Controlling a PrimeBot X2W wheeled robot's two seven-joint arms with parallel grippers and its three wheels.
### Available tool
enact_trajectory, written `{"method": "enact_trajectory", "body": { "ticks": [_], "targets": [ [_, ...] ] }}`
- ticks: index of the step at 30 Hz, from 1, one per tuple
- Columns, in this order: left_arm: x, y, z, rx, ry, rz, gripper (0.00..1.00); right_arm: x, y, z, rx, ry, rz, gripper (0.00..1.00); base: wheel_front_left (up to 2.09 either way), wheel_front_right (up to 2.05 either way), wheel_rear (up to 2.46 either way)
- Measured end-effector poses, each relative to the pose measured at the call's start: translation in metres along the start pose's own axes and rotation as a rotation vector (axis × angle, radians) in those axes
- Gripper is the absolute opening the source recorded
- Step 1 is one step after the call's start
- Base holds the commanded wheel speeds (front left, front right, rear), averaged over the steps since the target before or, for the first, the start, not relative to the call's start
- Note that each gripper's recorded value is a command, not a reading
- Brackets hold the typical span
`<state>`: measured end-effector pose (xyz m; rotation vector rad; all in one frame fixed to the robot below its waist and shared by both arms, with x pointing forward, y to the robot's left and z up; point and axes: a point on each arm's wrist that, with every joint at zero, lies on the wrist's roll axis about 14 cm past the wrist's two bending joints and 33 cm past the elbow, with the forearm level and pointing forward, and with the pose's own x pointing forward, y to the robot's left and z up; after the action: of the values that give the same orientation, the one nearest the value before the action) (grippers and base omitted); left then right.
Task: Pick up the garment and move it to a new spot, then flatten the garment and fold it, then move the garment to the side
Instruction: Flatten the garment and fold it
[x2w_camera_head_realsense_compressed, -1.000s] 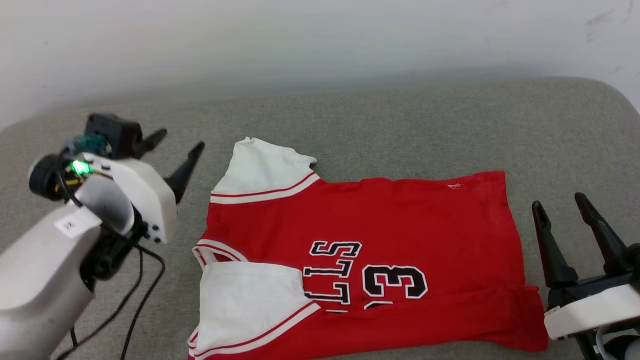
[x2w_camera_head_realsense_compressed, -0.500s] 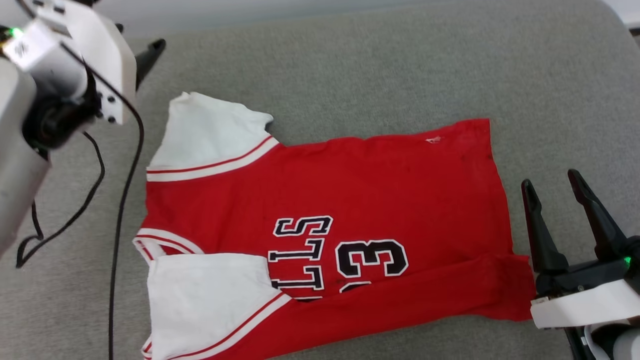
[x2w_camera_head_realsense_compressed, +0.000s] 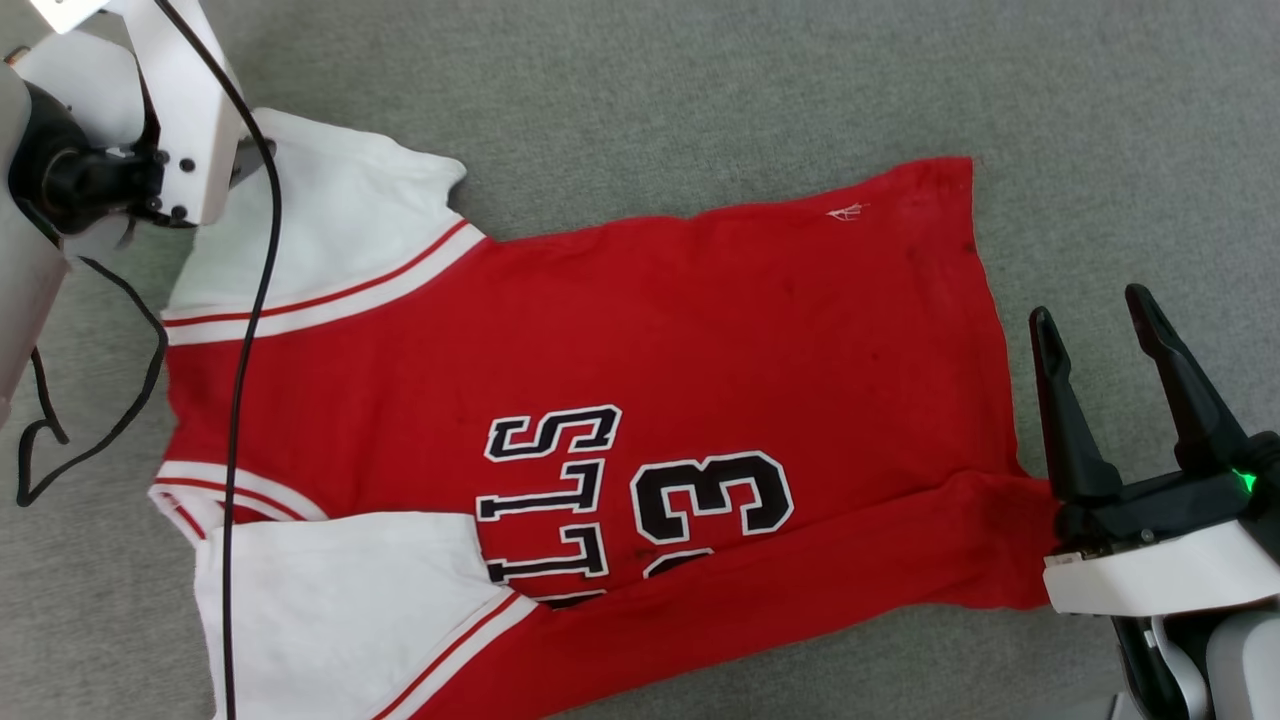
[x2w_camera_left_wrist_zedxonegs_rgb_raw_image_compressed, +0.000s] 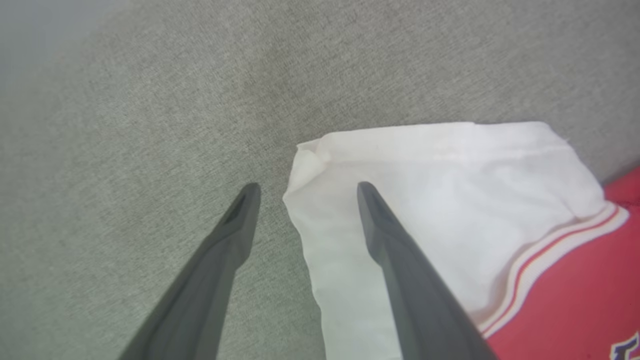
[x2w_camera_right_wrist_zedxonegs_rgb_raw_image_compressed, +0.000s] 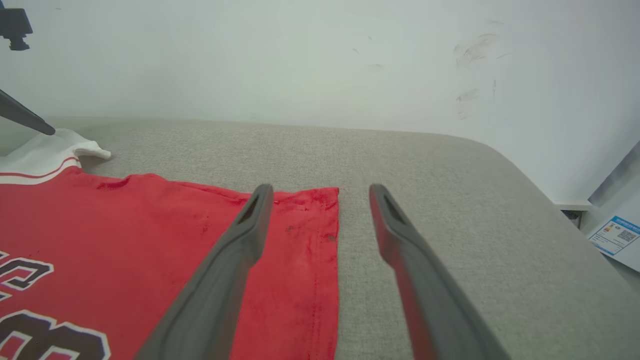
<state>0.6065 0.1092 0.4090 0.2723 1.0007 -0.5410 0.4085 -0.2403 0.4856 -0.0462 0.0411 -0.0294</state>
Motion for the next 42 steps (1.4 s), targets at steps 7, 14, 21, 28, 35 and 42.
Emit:
{"method": "enact_trajectory", "body": {
  "ticks": [7,14,21,28,35,42],
  "targets": [
    [0.031,-0.003,-0.027,0.031,0.117,-0.016,1.00,0.004,-0.006,-0.016,0.001,0.031,-0.021,1.00,0.00,0.00,0.00],
    [0.025,-0.008,-0.022,0.060,0.053,-0.020,0.00,0.008,-0.011,-0.008,-0.004,-0.009,-0.028,1.00,0.00,0.00,0.00],
    [-0.007,-0.018,0.008,0.126,-0.126,-0.010,0.00,0.023,-0.021,0.035,-0.078,-0.116,-0.011,1.00,0.00,0.00,0.00],
    [-0.049,-0.033,0.021,0.172,-0.285,-0.020,0.00,0.046,-0.019,0.059,-0.195,-0.024,0.087,1.00,0.00,0.00,0.00],
    [-0.077,-0.040,0.015,0.182,-0.383,-0.018,0.00,0.069,-0.017,0.038,-0.217,0.301,0.189,1.00,0.00,0.00,0.00],
    [-0.089,-0.041,0.014,0.197,-0.442,-0.002,0.00,0.077,-0.019,-0.004,-0.223,0.663,0.252,1.00,0.00,0.00,0.00]
  ]
}}
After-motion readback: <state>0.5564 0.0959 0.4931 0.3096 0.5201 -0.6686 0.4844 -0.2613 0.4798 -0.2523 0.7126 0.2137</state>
